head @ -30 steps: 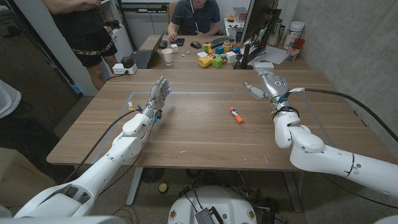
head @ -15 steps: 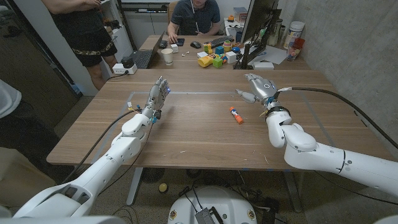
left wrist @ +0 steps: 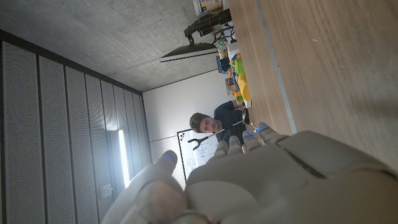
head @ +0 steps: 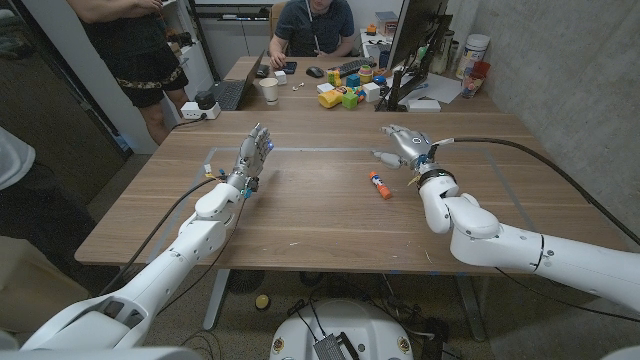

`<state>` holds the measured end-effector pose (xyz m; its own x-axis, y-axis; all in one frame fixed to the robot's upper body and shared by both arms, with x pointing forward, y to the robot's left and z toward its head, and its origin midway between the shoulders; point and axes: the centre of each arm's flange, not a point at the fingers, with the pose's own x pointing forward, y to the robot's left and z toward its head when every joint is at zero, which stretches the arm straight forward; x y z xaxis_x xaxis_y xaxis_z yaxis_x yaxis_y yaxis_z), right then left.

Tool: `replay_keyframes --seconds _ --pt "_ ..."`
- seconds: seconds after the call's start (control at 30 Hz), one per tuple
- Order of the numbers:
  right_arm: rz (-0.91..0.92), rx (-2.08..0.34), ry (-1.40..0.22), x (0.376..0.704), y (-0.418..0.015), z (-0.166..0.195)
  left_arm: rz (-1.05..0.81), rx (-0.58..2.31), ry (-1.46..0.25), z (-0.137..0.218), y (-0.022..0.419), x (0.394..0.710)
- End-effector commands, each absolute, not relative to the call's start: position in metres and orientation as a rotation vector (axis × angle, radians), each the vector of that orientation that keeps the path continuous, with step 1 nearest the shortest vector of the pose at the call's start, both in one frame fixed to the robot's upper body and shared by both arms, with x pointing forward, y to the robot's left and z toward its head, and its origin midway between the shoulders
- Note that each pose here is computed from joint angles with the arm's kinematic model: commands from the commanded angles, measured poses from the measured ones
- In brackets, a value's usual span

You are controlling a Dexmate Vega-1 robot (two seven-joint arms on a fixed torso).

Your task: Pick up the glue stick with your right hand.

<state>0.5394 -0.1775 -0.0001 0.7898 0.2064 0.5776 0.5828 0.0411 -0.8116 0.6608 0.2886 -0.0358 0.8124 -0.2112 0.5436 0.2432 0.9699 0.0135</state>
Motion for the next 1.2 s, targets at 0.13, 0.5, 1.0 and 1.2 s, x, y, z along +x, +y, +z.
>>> replay_keyframes --seconds 0.13,0.5,1.0,1.2 --pt "-0.22 -1.611 -0.582 0.559 -0.165 -0.012 -0.24 -0.058 -0.574 -0.034 0.291 0.664" --pt "-0.187 -1.65 -0.53 0.568 -0.162 -0.018 -0.244 -0.056 -0.57 -0.033 0.29 0.666" --pt "-0.116 -1.728 -0.415 0.584 -0.159 -0.032 -0.246 -0.055 -0.568 -0.032 0.289 0.668" --pt "-0.104 -1.74 -0.387 0.588 -0.16 -0.035 -0.246 -0.056 -0.568 -0.032 0.289 0.668"
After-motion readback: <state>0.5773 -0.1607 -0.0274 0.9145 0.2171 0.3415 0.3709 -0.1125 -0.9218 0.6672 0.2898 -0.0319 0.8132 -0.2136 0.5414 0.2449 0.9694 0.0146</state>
